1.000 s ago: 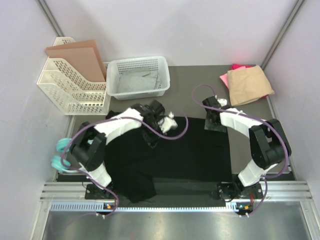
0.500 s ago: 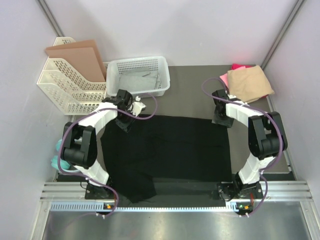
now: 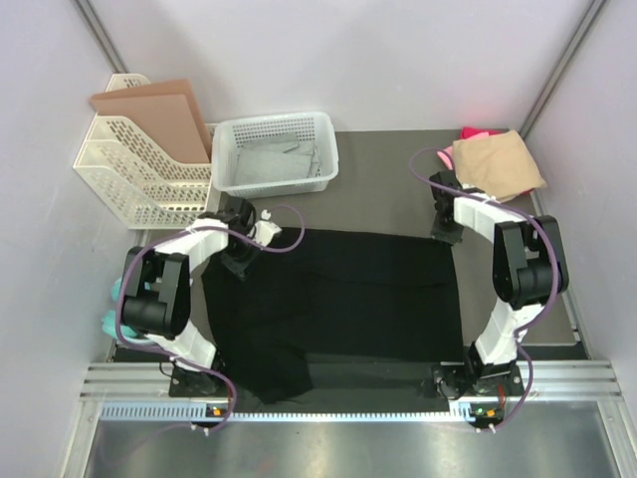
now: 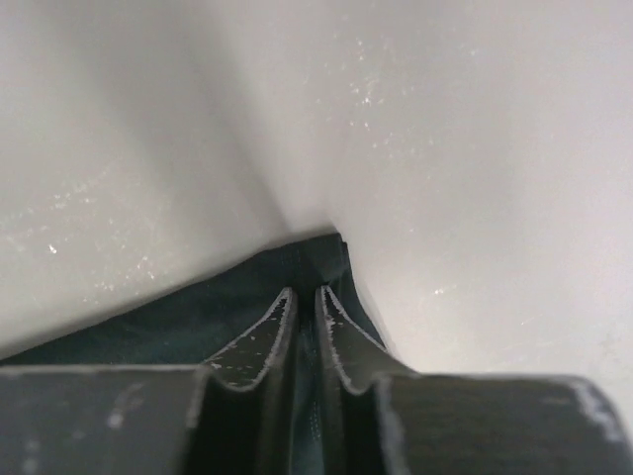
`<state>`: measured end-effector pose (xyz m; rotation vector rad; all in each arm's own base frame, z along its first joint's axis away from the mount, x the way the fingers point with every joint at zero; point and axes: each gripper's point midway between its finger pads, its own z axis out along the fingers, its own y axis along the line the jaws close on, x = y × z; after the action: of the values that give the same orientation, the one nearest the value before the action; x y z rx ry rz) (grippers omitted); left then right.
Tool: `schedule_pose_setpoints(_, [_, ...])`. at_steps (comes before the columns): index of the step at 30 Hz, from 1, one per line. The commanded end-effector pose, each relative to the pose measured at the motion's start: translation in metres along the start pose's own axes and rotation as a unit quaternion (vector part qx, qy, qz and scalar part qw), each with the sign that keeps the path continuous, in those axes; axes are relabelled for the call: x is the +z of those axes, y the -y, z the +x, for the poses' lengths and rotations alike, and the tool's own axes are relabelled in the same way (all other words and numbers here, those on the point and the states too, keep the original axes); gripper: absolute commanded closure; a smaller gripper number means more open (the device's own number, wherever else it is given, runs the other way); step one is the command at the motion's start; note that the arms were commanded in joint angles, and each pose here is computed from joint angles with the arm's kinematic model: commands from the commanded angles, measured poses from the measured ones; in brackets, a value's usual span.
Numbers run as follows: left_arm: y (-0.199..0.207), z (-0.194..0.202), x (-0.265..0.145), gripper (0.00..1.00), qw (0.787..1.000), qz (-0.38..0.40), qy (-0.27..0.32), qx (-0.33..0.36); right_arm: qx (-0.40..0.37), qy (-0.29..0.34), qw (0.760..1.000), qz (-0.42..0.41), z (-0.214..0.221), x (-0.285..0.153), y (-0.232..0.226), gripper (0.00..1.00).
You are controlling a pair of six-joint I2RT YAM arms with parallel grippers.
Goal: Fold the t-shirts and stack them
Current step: Fold the flattened tshirt in 1/3 of the way
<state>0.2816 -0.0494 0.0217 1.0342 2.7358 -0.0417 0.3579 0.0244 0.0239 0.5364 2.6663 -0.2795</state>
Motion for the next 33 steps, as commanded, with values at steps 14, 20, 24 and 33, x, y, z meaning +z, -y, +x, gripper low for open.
schedule_pose_setpoints(14, [0.005, 0.024, -0.012, 0.75, 0.999, -0.023, 0.021, 0.007, 0.032, 0.071, 0.997, 0.021, -0.032, -0.022, 0.019, 0.99])
schedule_pose_setpoints(20, [0.010, 0.029, -0.009, 0.75, 1.000, -0.015, 0.015, 0.004, 0.031, 0.103, 0.993, 0.043, -0.047, -0.030, 0.026, 0.98])
schedule_pose_setpoints(24, [0.010, 0.030, -0.013, 0.75, 1.000, -0.019, 0.020, 0.004, 0.025, 0.103, 0.993, 0.056, -0.061, -0.020, 0.019, 0.95])
schedule_pose_setpoints(33, [0.011, 0.032, -0.015, 0.75, 1.000, -0.020, 0.021, 0.003, 0.004, 0.077, 0.994, 0.073, -0.070, 0.016, 0.002, 0.77])
